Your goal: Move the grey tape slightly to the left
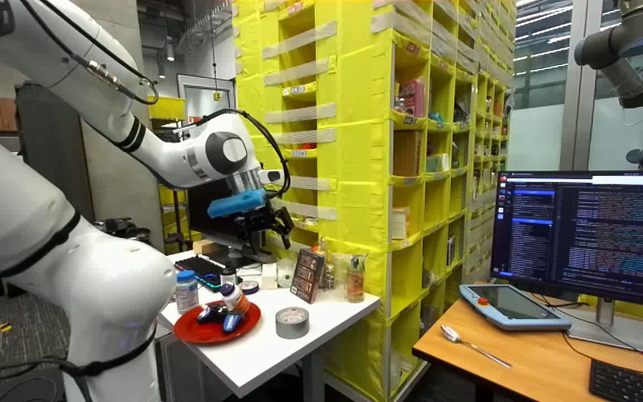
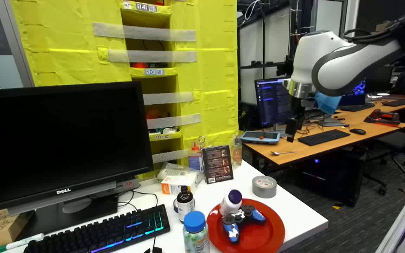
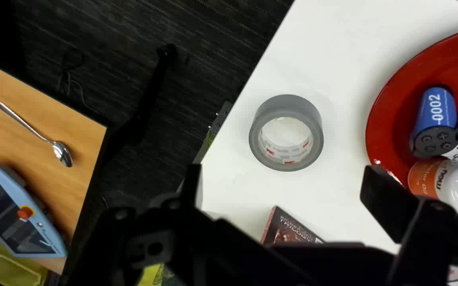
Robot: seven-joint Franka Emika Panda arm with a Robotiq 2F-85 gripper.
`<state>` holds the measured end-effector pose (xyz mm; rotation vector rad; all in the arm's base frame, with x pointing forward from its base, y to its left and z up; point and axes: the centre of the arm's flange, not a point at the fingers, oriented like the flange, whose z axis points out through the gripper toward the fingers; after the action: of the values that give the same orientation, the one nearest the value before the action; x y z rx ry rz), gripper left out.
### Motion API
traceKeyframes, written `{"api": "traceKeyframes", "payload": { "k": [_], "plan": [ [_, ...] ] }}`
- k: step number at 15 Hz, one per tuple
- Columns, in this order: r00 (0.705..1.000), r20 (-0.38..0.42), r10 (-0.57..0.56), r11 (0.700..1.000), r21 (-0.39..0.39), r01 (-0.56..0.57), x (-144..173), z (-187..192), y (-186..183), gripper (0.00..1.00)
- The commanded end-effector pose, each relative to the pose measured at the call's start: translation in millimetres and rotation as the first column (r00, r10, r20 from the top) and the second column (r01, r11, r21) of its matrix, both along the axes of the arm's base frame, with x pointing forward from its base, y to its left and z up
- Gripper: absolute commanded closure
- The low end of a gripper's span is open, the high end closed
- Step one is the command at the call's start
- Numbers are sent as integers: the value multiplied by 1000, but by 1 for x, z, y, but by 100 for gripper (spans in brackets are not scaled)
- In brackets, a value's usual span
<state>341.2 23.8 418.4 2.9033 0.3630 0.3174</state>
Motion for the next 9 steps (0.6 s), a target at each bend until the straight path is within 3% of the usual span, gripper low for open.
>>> {"api": "traceKeyframes", "payload": {
  "k": [1,9],
  "plan": [
    [1000,-11,-1,1000,-1,1,-2,-4,0,0],
    [999,-32,-2,1000,-2,2,-3,-13,-1,0]
  ]
}}
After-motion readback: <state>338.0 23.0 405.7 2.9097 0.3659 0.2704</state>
